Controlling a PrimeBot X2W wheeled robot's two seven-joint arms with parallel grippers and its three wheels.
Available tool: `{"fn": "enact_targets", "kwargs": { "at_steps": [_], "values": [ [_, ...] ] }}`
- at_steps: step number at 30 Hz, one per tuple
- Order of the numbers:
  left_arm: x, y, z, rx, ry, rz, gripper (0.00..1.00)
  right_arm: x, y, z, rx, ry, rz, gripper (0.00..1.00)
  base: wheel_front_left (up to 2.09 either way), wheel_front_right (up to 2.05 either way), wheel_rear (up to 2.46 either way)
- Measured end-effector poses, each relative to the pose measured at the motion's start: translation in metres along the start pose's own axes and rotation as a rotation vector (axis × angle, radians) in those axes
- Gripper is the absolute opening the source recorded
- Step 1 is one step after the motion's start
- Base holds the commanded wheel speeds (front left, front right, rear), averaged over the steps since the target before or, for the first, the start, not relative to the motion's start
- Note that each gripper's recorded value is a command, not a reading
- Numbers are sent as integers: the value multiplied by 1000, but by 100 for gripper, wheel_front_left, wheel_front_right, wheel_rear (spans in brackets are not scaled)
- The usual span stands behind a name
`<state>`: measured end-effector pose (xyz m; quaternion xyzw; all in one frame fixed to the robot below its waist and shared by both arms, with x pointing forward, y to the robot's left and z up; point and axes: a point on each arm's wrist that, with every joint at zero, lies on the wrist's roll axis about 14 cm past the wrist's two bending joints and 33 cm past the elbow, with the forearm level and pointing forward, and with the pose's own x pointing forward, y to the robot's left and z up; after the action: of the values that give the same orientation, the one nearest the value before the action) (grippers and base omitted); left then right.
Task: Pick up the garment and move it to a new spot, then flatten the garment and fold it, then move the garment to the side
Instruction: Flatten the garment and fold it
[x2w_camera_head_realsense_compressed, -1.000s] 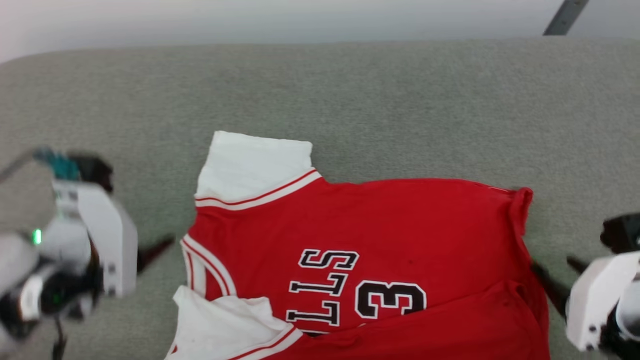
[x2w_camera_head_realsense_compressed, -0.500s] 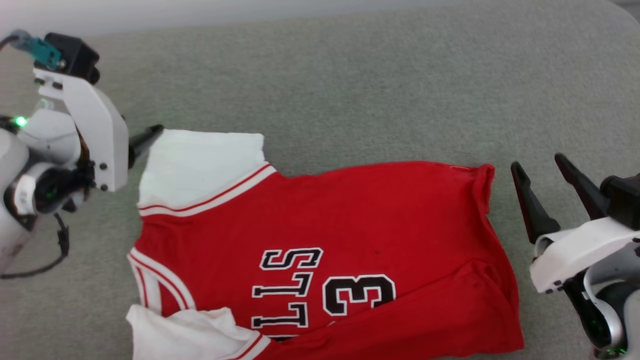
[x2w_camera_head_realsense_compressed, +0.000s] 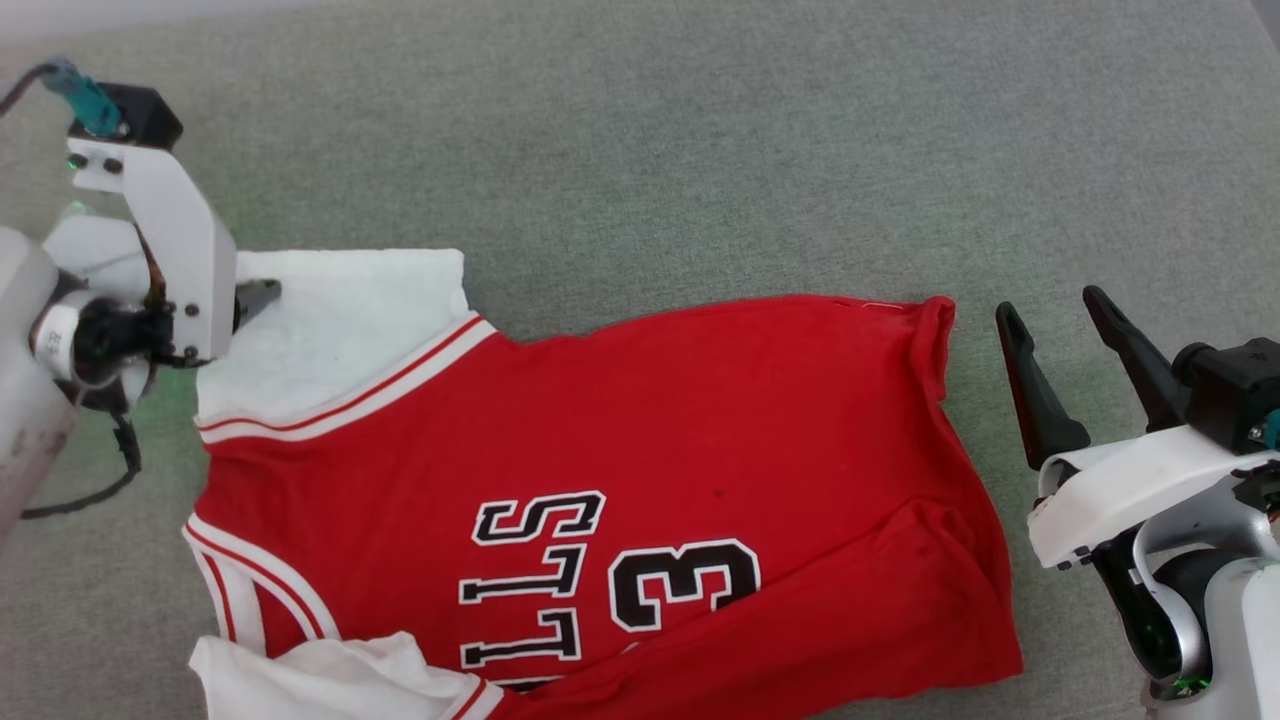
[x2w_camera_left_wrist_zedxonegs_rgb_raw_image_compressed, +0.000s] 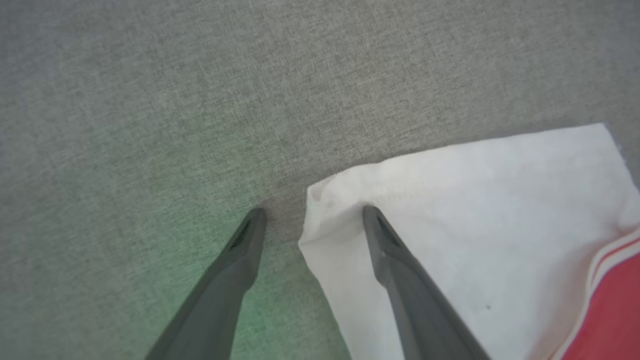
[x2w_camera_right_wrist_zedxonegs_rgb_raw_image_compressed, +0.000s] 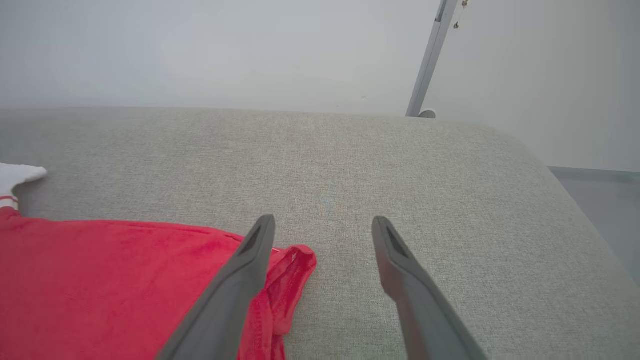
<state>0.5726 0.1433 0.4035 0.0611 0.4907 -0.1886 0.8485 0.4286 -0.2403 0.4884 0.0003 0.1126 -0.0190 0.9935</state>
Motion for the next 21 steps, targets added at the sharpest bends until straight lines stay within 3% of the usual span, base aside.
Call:
{"fn": "enact_targets", "kwargs": {
  "at_steps": [1, 2, 3, 4, 14, 21],
  "values": [
    [2, 1, -1, -1, 11, 2, 100, 0, -1, -2, 1, 7, -2, 100, 0, 0, 0],
    [4, 1, 0, -5, 19, 3, 84, 0, -1, -3, 1, 11, -3, 100, 0, 0, 0],
    [6, 0, -1, -7, 30, -2, 11, 1, -1, -4, 2, 15, -3, 100, 0, 0, 0],
    [8, -1, -3, -13, 44, -6, 0, 2, -1, -7, 6, 29, -3, 100, 0, 0, 0],
    [15, -2, 1, -14, 39, -23, 0, 21, 8, -23, 51, 204, 31, 100, 0, 0, 0],
    [14, -1, 4, -18, 20, -35, 0, 36, 14, -57, 90, 460, 61, 100, 0, 0, 0]
  ]
}}
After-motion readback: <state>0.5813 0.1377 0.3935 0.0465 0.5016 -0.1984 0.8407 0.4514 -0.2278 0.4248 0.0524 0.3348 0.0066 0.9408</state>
